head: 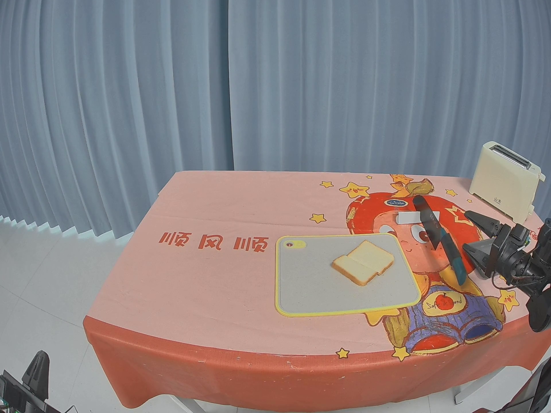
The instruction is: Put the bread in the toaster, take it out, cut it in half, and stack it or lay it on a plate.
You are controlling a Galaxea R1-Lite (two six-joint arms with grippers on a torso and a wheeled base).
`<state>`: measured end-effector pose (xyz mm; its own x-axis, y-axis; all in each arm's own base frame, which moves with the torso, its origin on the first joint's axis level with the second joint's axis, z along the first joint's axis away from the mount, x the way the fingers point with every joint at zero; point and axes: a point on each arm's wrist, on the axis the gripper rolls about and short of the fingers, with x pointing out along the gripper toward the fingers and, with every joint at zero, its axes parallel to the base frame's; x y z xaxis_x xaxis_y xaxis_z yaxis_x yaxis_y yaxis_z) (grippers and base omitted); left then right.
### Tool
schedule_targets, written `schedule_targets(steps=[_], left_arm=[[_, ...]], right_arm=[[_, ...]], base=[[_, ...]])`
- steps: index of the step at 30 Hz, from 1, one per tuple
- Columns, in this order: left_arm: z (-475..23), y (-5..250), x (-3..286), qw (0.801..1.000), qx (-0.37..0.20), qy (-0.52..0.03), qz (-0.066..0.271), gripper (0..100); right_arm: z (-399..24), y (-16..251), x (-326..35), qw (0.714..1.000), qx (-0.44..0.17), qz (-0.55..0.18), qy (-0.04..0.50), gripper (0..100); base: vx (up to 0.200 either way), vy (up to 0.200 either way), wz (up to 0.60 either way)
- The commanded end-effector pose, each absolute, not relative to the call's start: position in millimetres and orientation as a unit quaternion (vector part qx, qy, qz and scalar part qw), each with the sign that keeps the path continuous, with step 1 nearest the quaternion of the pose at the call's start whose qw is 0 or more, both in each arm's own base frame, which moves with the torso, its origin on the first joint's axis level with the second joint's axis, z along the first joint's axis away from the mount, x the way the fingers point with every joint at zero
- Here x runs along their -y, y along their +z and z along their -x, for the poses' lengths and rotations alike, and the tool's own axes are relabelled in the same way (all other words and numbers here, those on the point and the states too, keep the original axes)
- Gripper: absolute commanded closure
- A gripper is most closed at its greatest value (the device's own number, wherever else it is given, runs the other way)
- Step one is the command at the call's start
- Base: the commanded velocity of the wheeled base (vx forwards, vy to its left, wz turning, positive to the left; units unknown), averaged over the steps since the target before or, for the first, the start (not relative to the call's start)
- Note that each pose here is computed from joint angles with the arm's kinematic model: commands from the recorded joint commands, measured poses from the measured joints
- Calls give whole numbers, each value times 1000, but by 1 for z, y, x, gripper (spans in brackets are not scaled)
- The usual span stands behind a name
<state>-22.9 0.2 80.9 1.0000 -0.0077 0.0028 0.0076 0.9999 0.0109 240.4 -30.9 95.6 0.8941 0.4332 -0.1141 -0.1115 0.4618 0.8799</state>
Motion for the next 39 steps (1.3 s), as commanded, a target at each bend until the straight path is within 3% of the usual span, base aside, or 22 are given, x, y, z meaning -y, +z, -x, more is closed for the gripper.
schedule_targets(steps=[1, 13, 39], left_arm=[[22, 76, 0, 1000, -6, -4, -5, 100], [22, 76, 0, 1000, -6, -4, -5, 100], [22, 76, 0, 1000, -6, -4, -5, 100]], right_arm=[[-239, 94, 31, 842, -165, -488, 161, 0], [-228, 83, 28, 883, -164, -403, 175, 0], [-211, 115, 24, 900, -103, -373, 202, 0]], base=[[0, 0, 0], [0, 0, 0], [0, 0, 0]])
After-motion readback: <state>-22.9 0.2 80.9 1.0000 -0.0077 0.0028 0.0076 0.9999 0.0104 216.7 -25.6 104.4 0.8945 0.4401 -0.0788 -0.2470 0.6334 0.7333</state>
